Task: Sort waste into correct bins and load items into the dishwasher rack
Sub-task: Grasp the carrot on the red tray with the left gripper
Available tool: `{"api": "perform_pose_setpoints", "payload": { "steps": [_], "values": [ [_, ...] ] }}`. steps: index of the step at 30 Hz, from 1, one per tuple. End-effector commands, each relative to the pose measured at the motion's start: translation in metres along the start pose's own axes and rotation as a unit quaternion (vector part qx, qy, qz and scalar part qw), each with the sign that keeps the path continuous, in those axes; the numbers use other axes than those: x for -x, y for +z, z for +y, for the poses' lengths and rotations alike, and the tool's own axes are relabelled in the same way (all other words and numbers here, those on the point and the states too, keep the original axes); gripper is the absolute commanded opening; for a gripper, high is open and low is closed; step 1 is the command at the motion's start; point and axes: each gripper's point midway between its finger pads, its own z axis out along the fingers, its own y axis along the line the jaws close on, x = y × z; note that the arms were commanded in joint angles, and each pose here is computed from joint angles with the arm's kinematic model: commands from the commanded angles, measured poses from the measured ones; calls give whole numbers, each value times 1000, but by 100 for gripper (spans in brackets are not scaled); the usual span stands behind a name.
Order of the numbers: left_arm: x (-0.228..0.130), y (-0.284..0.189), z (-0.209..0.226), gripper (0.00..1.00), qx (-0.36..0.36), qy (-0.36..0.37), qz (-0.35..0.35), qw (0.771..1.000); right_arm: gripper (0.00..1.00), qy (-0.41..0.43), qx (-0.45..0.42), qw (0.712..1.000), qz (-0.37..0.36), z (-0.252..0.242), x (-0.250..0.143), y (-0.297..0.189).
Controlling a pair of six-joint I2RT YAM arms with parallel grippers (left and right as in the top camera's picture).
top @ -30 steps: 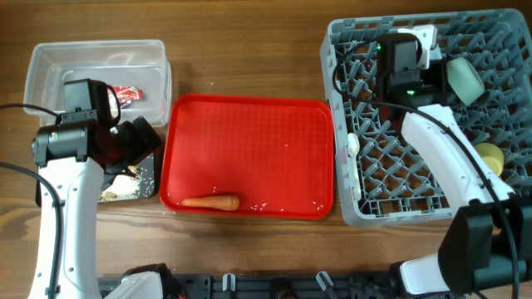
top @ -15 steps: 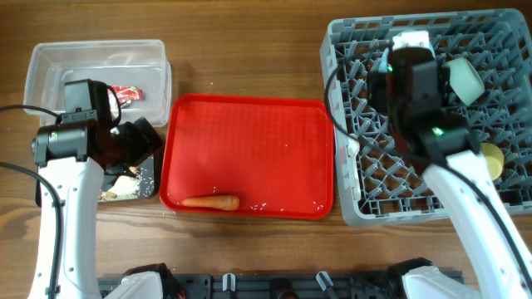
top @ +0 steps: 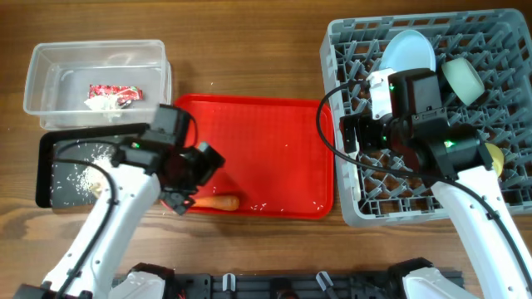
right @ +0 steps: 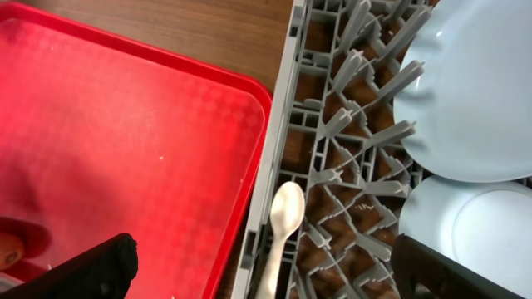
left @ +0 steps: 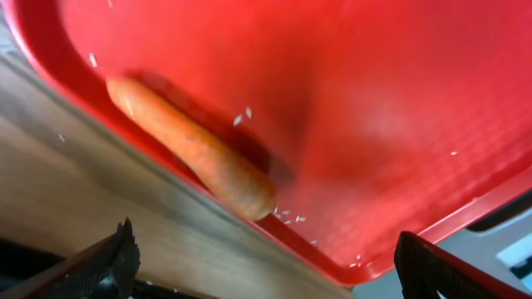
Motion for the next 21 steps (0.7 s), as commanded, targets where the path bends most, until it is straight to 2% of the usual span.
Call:
{"api": "perform_pose_setpoints", "payload": {
  "steps": [1, 6, 18, 21],
  "values": [
    [-20, 20, -4, 100, -7, -22, 13, 1000, 100, 5, 12, 1000, 0, 4, 0, 0],
    [-29, 38, 9, 100, 16, -44, 4, 999, 100, 5, 12, 1000, 3, 4, -2, 0],
    [-11, 92, 4, 100, 35, -49, -2, 998, 100, 5, 12, 1000, 5, 4, -3, 0],
    [0, 94, 7, 100, 47, -48, -31, 997, 100, 5, 12, 1000, 6, 4, -3, 0]
  ]
}}
